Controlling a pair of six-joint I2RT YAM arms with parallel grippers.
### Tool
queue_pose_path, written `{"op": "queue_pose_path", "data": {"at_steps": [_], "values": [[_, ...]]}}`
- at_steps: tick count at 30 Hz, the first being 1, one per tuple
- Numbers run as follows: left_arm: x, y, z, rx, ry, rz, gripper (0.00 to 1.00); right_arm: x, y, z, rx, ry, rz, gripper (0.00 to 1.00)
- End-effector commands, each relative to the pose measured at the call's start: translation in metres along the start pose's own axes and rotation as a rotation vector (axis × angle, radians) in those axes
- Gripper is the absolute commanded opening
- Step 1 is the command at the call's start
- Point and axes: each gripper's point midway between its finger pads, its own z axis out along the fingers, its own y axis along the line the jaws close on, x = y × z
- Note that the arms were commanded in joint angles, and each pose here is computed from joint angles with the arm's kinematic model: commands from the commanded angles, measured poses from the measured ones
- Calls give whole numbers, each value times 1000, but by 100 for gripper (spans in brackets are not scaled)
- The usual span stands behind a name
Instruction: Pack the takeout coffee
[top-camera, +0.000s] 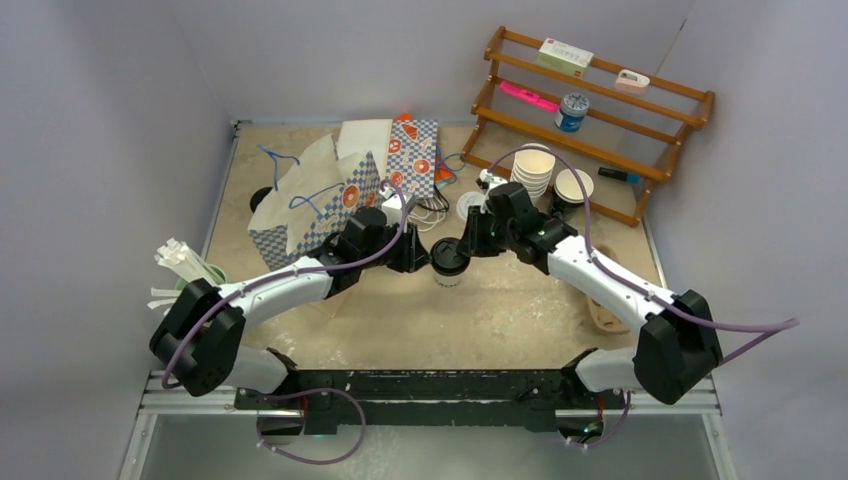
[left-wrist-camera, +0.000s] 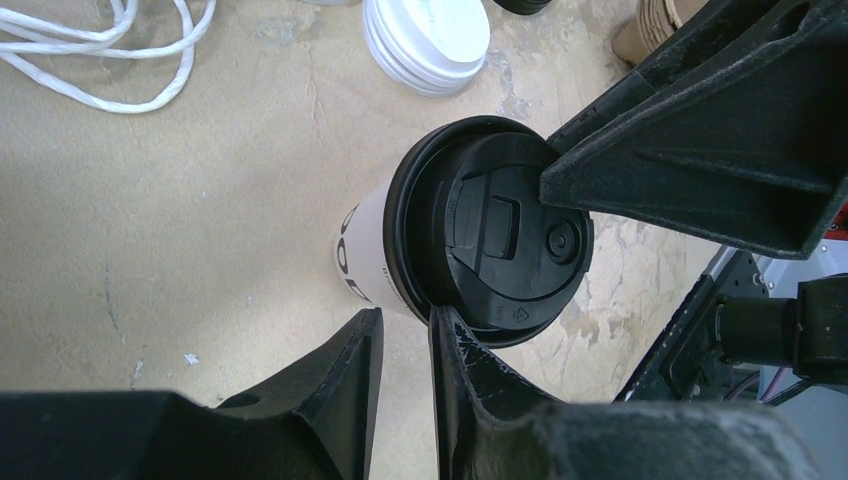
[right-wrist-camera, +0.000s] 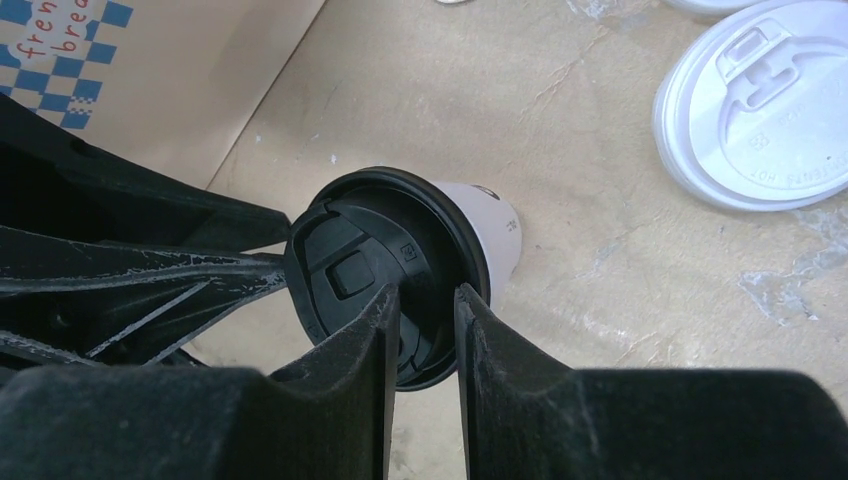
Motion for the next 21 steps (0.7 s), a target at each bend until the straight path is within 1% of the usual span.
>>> {"op": "queue_pose_path", "data": {"at_steps": [1, 16, 21], "values": [[-15, -6, 5, 25, -35, 14, 26, 26, -9, 3, -2, 81, 30, 28], [-17, -5, 6, 14, -32, 25, 26, 44, -22, 8, -101, 116, 135, 28], [-14, -2, 7, 7, -24, 24, 26, 55, -22, 9, -128, 140, 143, 28]]}}
